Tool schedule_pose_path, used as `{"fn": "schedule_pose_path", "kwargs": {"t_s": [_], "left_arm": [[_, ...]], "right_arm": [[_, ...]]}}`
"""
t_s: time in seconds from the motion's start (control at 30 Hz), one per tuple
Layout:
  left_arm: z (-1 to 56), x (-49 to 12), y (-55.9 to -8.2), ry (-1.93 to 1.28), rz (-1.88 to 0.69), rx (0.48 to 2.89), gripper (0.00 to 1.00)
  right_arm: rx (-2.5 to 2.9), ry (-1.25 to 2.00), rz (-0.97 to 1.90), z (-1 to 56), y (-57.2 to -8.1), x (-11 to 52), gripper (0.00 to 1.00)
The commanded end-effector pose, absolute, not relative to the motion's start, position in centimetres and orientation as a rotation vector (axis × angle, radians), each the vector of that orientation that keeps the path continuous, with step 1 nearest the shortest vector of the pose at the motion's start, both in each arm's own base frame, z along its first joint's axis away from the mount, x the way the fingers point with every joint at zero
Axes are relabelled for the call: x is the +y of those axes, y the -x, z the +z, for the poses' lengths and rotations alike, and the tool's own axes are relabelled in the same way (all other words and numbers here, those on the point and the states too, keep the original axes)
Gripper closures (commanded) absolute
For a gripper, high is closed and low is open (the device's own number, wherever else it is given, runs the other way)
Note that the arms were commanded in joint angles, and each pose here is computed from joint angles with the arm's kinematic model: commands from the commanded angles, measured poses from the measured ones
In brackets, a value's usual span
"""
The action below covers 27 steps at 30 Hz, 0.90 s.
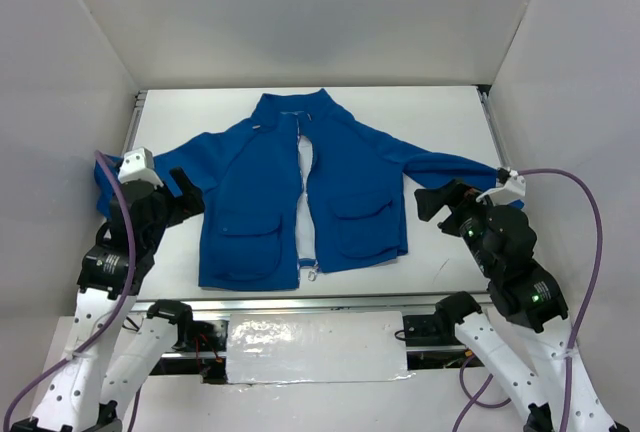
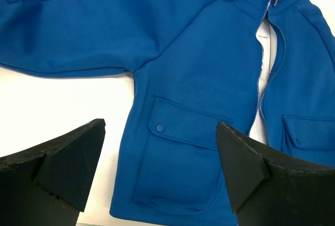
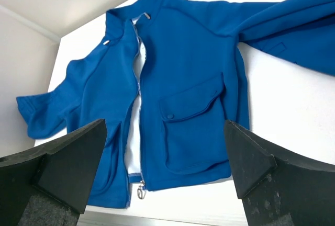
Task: Zip up the jacket
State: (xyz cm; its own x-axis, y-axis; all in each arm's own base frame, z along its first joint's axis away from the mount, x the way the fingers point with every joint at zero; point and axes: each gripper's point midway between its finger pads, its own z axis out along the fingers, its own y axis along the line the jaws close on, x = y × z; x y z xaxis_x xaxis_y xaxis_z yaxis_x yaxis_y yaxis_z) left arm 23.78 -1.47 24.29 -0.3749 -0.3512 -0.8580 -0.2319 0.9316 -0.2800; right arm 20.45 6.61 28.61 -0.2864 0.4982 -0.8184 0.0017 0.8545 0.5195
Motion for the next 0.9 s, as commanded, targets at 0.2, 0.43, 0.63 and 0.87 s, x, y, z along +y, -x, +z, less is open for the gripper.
{"fn": "schedule_pose_path", "kwargs": {"t_s": [0.2,0.43,0.63,0.87], "left_arm": [[24.8,-1.6,-23.4,0.438,-0.136,1.964,0.01],[24.0,-1.7,-22.9,0.467,-0.137,1.990,0.01],[23.8,-1.7,-22.7,0.467,-0.137,1.991,0.00],[23.6,-2.4,-22.8,0.437,-0.153,2.005,0.01]], "right_arm": [[1.764,-0.292,0.623,29.3,-19.6,8.3,0.00],[1.953,0.093,1.183,24.7,-20.3,20.4,0.00],[2.171,0.168,1.200,17.5,-22.9,29.7,0.14],[2.394,0.201,1.045,9.7,-22.6,36.6,0.33]]}}
